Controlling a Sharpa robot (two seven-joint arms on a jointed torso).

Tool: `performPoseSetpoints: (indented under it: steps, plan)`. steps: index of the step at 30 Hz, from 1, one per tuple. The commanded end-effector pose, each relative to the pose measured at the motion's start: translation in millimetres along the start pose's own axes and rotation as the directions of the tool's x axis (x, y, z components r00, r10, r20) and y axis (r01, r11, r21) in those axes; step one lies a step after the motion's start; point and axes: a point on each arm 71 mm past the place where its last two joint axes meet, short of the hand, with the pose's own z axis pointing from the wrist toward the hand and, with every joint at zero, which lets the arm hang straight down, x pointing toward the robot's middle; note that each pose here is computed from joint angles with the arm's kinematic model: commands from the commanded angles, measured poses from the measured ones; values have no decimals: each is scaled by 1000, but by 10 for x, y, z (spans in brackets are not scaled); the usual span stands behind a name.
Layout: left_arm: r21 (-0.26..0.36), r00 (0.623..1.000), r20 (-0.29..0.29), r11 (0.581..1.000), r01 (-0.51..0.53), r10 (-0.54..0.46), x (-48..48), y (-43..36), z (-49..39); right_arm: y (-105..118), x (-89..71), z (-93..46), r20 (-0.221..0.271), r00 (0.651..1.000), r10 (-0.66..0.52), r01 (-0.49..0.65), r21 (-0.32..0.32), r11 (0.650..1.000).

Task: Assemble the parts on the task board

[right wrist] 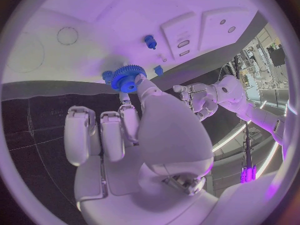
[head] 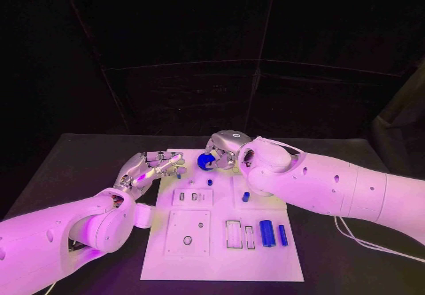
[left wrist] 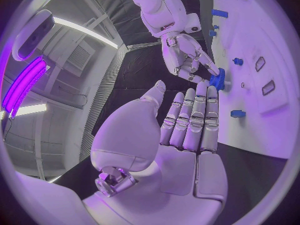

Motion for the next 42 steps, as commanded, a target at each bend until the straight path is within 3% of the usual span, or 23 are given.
performPoseSetpoints:
  steps: [1,17,34,38,42]
  plan:
    - [5,1000,-14,1000,3,-2,17,-13,8,-2,14,19,-18,999,-29,29,16,999]
    - [5,1000,-13,1000,1,-1,12,-13,12,52,58,68,-14,998,-55,56,7,998]
    - [2,1000,-13,1000,1,-1,13,-9,16,42,110,86,-73,994,-77,78,21,997]
    - [2,1000,-13,1000,2,-2,14,-10,16,32,87,72,-44,997,-63,64,20,998]
    - [3,1000,-14,1000,2,-2,13,-10,15,-16,3,-9,54,998,-9,9,0,1000]
